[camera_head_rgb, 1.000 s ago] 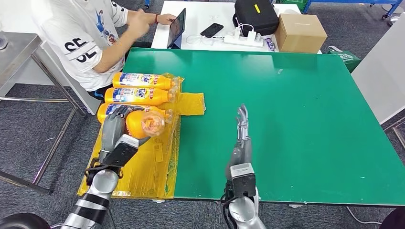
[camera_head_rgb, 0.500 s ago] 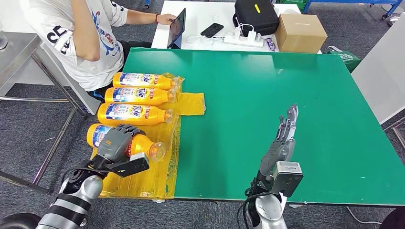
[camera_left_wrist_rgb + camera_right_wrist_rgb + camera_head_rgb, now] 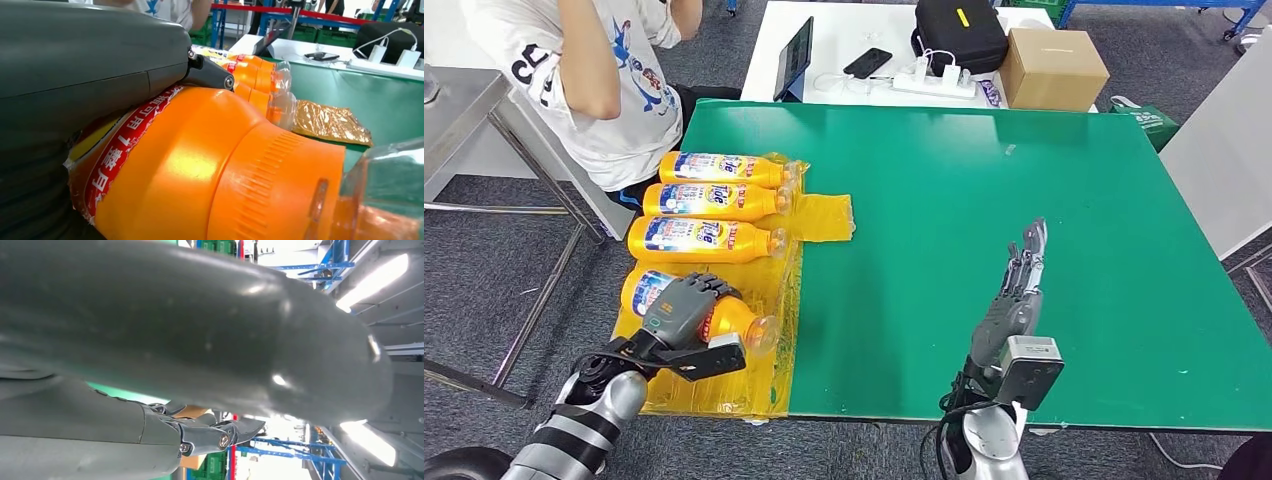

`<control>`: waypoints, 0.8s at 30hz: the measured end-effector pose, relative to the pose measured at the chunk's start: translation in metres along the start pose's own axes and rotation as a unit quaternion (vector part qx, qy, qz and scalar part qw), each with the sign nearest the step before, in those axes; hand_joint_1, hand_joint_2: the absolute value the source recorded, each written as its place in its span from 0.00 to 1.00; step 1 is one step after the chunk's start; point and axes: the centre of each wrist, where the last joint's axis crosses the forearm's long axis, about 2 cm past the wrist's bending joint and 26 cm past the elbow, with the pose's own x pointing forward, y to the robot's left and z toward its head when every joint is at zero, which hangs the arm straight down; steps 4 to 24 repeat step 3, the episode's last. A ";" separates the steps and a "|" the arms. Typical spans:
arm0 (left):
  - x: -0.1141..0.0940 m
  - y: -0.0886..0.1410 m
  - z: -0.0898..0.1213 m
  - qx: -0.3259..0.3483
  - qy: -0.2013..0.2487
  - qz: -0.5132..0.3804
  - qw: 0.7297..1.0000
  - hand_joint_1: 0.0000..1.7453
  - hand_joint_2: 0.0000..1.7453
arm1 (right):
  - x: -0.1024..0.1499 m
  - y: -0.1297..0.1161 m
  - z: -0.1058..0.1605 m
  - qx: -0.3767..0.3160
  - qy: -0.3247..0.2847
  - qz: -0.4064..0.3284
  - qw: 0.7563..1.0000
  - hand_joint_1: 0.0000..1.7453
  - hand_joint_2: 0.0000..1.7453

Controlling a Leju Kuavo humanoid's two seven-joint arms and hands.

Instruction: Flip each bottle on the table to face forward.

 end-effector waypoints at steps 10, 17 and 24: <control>0.000 -0.001 -0.001 -0.005 -0.003 0.000 1.000 1.00 1.00 | -0.001 0.000 0.000 0.004 0.005 -0.003 1.000 0.00 0.00; 0.000 -0.001 -0.001 -0.005 -0.003 0.000 1.000 1.00 1.00 | -0.001 0.000 0.000 0.004 0.005 -0.003 1.000 0.00 0.00; 0.000 -0.001 -0.001 -0.005 -0.003 0.000 1.000 1.00 1.00 | -0.001 0.000 0.000 0.004 0.005 -0.003 1.000 0.00 0.00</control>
